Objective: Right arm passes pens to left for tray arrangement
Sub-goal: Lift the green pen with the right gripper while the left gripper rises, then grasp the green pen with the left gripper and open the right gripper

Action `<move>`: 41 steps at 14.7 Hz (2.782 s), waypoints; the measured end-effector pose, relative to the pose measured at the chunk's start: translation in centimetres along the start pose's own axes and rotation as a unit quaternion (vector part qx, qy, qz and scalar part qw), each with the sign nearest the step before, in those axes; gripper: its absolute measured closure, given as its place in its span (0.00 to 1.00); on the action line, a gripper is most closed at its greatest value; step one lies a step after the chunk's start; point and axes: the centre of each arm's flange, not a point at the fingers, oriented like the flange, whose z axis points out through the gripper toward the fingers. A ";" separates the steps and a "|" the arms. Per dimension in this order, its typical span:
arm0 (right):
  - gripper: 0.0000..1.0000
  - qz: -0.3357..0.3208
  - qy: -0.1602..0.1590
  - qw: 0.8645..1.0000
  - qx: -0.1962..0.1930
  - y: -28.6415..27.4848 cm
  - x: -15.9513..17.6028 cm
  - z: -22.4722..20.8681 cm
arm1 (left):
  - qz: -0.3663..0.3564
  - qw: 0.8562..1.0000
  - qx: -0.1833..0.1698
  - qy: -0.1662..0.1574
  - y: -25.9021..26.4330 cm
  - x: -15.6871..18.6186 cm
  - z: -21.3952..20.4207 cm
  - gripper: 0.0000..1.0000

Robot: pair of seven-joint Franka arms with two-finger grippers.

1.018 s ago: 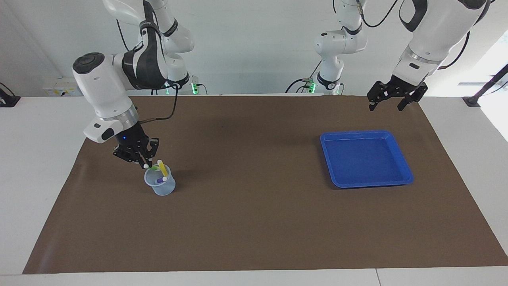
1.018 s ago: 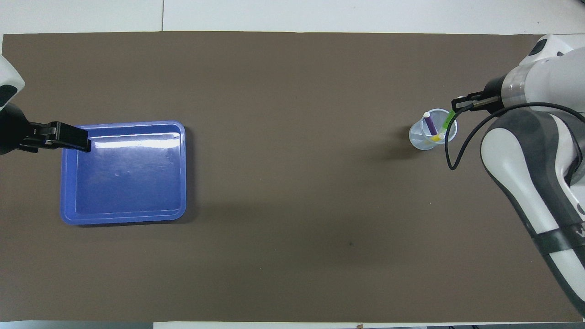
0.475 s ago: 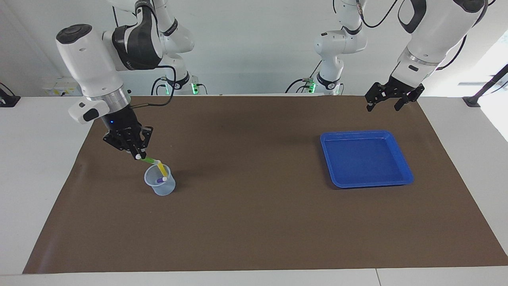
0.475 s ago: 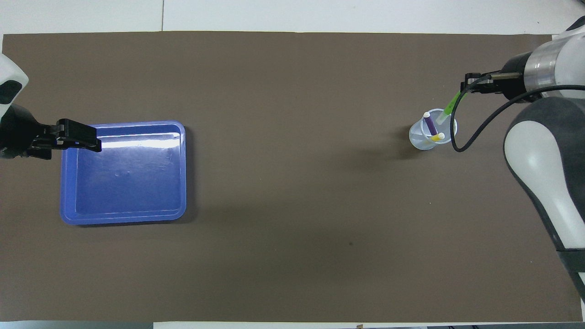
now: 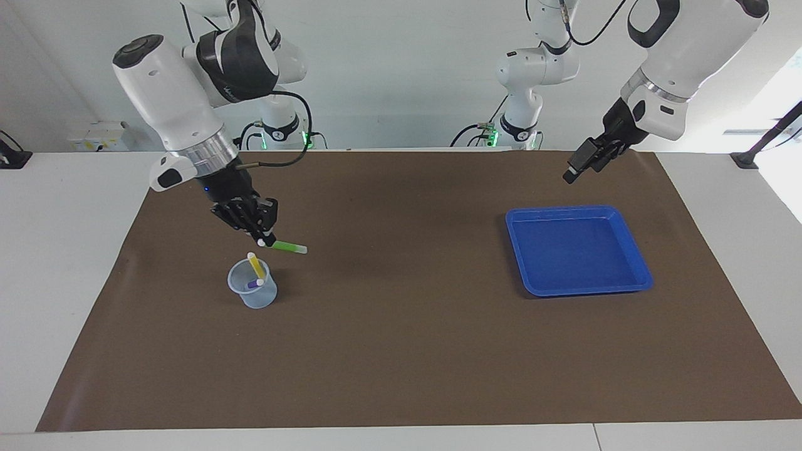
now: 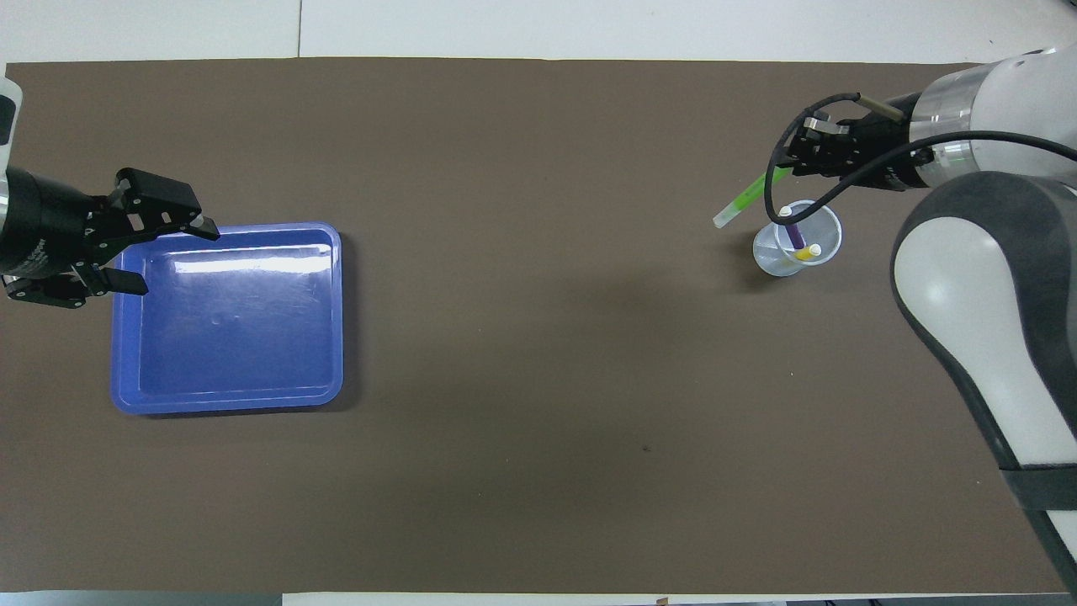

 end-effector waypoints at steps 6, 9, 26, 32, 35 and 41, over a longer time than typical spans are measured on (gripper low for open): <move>0.83 0.179 -0.047 0.982 0.028 -6.8 -7.6 1.5 | -0.305 0.952 -0.033 -0.008 3.1 -5.9 1.0 0.00; 0.83 0.221 -0.072 0.972 0.027 -8.7 -11.8 2.0 | -0.399 0.916 -0.029 -0.016 3.7 -8.0 1.5 0.00; 0.83 0.214 -0.077 0.974 0.015 -11.1 -18.8 2.4 | -0.392 0.917 -0.053 -0.061 4.0 -12.3 8.4 0.00; 0.83 0.212 -0.073 0.974 0.015 -11.1 -18.8 2.4 | -0.393 0.915 -0.065 -0.059 3.9 -12.0 8.8 0.04; 0.83 0.209 -0.070 0.975 0.014 -11.2 -18.8 2.4 | -0.391 0.916 -0.065 -0.059 3.9 -12.0 8.8 0.25; 0.83 0.206 -0.065 0.976 0.014 -11.2 -18.8 2.3 | -0.386 0.918 -0.064 -0.060 3.9 -12.4 8.8 0.43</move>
